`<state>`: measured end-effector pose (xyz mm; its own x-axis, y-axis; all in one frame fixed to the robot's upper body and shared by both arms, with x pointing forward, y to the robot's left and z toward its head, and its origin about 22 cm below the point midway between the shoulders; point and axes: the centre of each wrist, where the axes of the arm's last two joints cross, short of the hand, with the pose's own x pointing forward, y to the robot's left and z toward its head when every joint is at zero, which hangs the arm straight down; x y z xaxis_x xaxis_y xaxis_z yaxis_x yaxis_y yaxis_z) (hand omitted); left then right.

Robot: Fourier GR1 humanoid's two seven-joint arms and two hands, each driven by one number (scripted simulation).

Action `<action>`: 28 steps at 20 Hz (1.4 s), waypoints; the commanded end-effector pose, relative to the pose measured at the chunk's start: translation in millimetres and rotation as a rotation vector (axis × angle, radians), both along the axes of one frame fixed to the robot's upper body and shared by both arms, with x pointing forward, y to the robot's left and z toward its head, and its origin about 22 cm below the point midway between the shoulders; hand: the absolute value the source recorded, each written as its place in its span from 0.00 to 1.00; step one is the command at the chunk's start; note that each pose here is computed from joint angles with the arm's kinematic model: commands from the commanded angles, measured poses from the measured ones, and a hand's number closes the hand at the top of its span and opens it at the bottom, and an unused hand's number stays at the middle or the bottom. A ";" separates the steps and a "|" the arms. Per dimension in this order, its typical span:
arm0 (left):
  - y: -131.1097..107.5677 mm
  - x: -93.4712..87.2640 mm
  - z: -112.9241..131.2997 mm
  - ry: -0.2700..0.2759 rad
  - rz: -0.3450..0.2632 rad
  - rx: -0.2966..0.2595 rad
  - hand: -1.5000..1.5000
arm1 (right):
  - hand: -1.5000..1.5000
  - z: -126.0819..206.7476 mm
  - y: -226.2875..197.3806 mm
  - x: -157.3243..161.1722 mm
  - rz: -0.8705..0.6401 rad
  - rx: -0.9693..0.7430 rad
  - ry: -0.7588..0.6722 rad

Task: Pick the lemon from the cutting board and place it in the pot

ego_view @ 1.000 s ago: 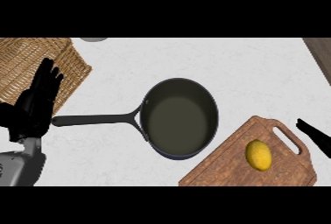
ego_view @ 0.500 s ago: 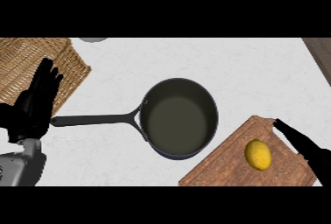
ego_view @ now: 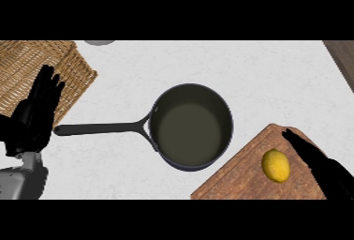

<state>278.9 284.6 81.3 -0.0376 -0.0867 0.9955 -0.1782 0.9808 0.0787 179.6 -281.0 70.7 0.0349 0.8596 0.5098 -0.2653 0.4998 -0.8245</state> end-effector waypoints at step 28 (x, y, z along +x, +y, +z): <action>-2.4 -3.5 -3.7 -0.007 0.002 -0.001 0.50 | 1.00 -73.0 -1.9 40.9 0.142 -0.119 -0.039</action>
